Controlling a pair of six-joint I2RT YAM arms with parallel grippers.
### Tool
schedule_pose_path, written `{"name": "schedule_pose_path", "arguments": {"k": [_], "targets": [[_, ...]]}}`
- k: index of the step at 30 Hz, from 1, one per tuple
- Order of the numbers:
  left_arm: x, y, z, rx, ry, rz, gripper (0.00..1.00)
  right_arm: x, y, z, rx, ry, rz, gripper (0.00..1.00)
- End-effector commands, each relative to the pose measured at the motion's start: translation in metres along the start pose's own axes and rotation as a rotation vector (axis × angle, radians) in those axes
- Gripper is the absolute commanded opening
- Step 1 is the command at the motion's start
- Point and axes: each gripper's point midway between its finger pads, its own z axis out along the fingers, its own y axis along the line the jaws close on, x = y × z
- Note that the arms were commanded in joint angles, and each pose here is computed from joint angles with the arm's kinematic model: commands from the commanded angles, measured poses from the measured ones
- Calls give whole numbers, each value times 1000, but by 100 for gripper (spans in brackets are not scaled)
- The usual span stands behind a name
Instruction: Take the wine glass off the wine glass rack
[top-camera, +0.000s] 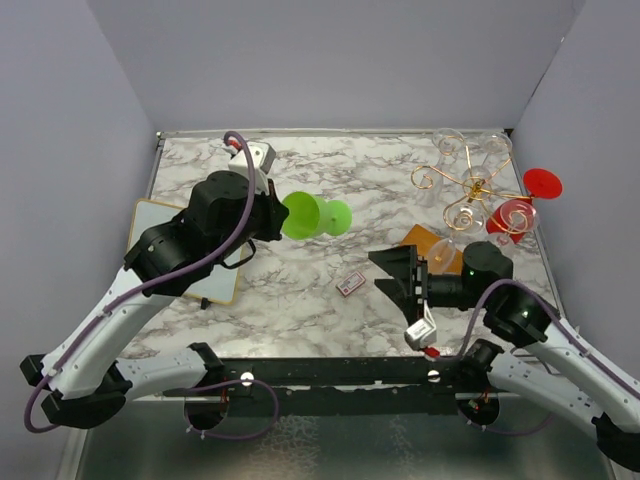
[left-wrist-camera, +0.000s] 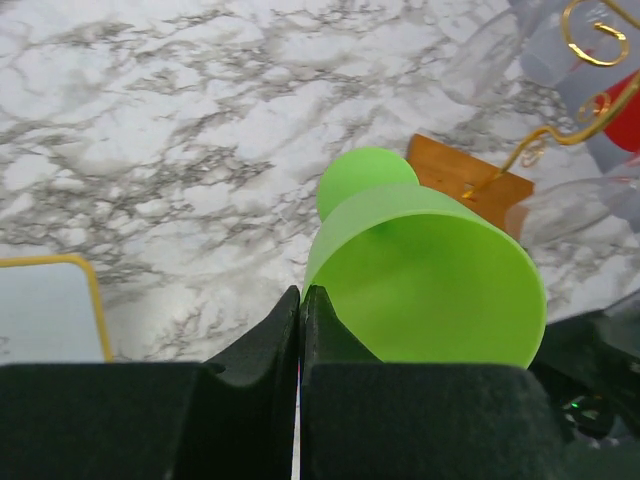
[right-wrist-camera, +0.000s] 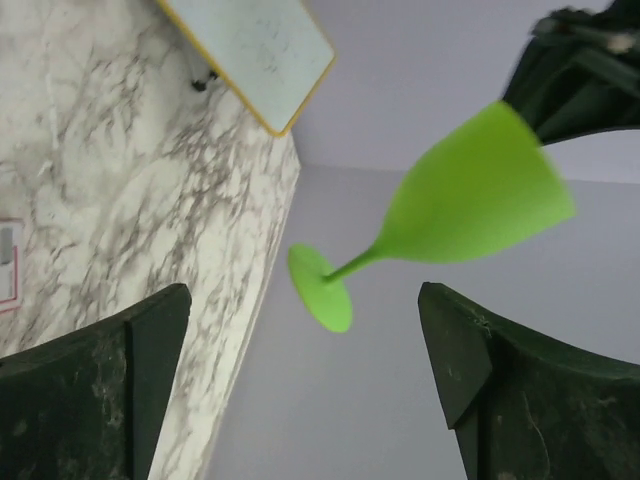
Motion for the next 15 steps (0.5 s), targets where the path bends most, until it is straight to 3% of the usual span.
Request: {"name": "schedule_pose_path", "arguments": {"k": [1, 7, 10, 15], "targets": [[-6, 34, 6, -183, 4, 141, 0, -52, -21, -12, 24, -225, 243, 100], [-10, 58, 59, -270, 90, 189, 0, -91, -49, -33, 42, -380, 528, 99], [-22, 72, 92, -223, 98, 118, 0, -85, -81, -42, 171, -350, 699, 100], [-37, 111, 141, -337, 85, 81, 0, -62, -132, -60, 376, -261, 925, 100]]}}
